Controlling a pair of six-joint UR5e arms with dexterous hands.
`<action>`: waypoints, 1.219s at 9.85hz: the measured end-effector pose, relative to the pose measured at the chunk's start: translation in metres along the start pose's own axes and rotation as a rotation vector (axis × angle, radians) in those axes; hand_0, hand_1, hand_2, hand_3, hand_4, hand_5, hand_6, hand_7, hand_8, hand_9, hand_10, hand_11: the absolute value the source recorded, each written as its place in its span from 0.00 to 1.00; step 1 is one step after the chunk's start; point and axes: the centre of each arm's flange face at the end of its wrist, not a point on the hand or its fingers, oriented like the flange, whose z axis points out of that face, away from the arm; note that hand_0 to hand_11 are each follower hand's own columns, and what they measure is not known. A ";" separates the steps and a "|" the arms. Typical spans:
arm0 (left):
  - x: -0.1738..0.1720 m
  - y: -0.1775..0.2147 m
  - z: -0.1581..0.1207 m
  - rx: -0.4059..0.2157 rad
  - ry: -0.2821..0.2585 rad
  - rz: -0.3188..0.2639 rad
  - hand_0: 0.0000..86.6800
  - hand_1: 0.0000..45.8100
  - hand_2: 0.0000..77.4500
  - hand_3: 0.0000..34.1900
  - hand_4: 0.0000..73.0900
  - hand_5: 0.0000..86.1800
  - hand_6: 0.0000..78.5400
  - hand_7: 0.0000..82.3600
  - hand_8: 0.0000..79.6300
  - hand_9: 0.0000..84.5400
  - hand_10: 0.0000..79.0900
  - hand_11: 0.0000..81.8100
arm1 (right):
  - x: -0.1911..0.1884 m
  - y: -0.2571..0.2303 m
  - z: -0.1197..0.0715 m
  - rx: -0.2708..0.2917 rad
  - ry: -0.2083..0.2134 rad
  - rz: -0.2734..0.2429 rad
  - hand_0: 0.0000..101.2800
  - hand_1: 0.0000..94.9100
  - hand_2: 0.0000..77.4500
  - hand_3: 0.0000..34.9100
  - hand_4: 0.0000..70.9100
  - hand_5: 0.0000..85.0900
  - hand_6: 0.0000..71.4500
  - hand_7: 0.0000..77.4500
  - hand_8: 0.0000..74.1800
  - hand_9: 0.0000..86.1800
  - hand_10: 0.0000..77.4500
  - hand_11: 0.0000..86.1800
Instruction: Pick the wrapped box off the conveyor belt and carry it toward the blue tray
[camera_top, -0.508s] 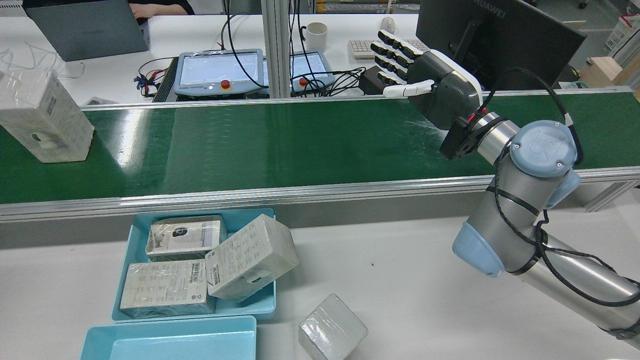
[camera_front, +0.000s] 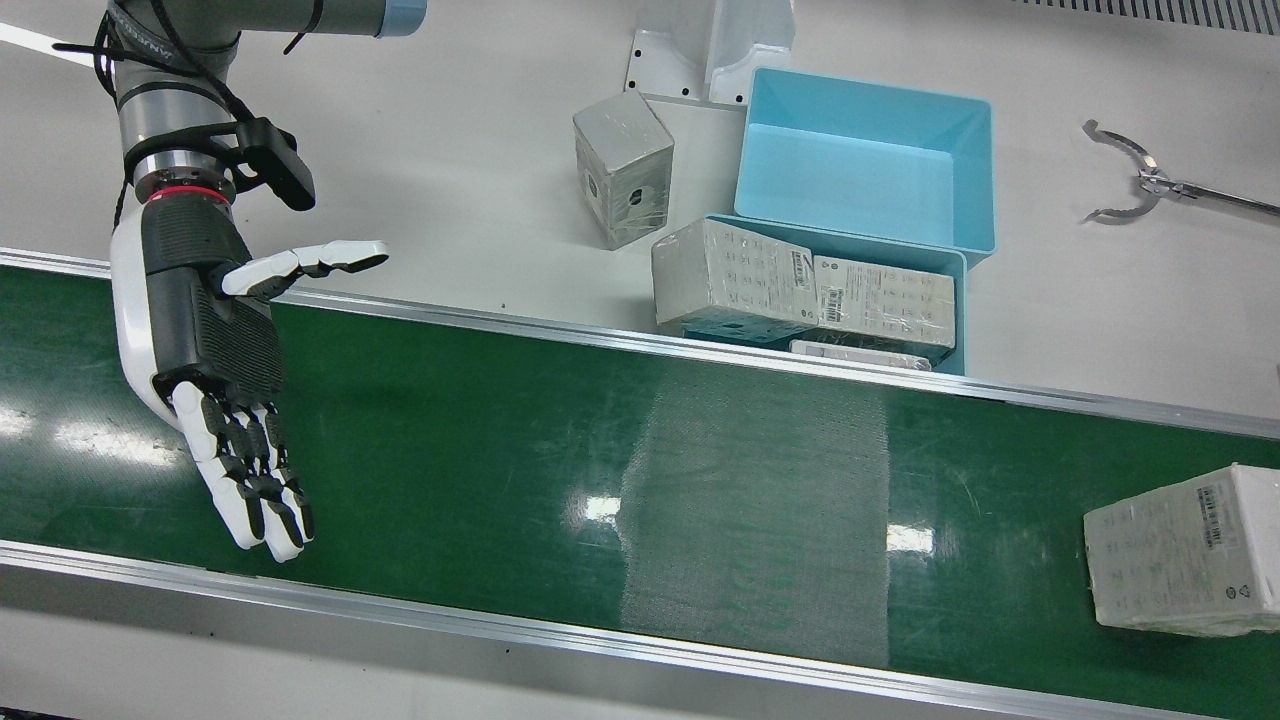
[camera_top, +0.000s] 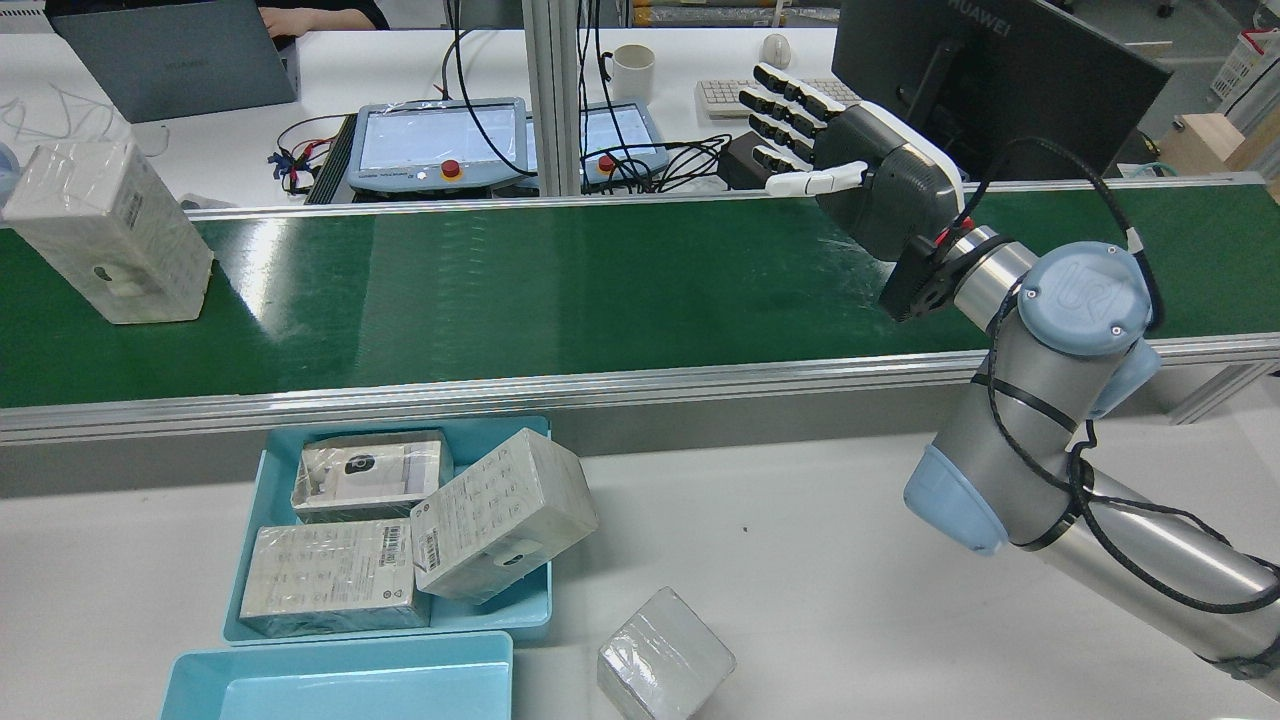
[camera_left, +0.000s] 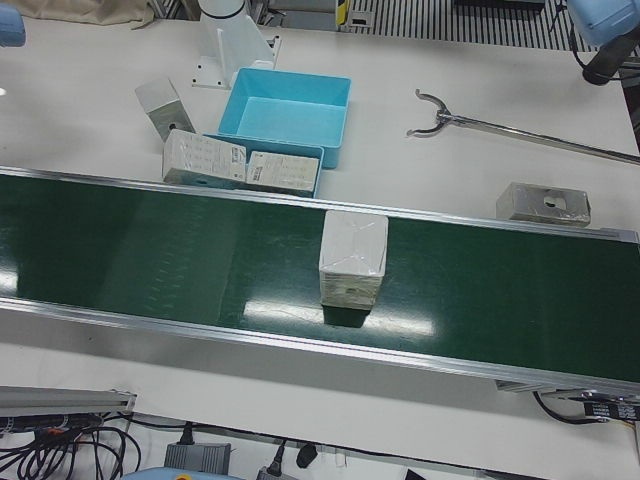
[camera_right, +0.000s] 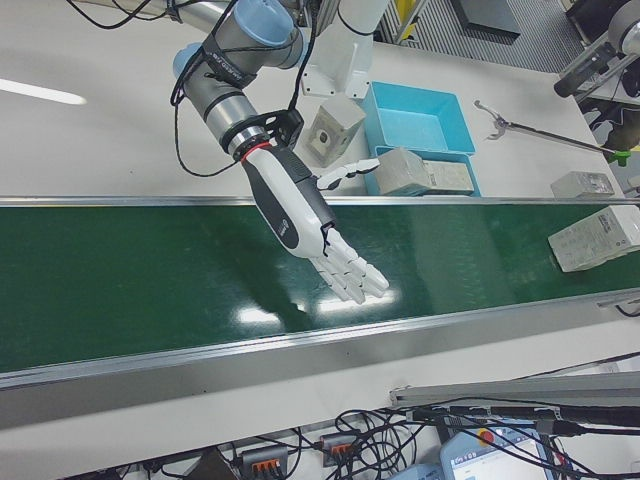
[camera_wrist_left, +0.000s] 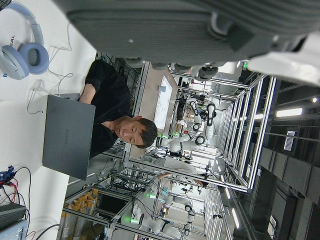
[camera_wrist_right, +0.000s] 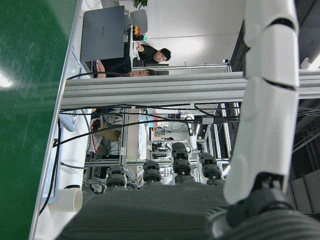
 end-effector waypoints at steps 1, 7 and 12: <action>0.000 0.000 0.000 0.000 0.000 0.000 0.00 0.00 0.01 0.00 0.00 0.01 0.00 0.00 0.00 0.00 0.01 0.00 | 0.000 0.000 0.000 0.000 0.000 0.000 0.46 0.13 0.15 0.37 0.07 0.06 0.01 0.13 0.06 0.09 0.05 0.09; 0.000 0.000 0.000 0.000 0.000 0.000 0.00 0.00 0.01 0.00 0.00 0.01 0.00 0.00 0.00 0.00 0.00 0.00 | 0.002 0.001 0.000 -0.003 0.001 0.003 0.46 0.13 0.17 0.35 0.07 0.07 0.01 0.13 0.04 0.09 0.05 0.09; 0.000 0.000 0.000 0.000 0.000 0.000 0.00 0.00 0.01 0.00 0.00 0.01 0.00 0.01 0.00 0.00 0.00 0.00 | 0.010 0.004 0.017 -0.001 0.007 0.002 0.46 0.13 0.17 0.34 0.08 0.07 0.01 0.14 0.04 0.09 0.05 0.09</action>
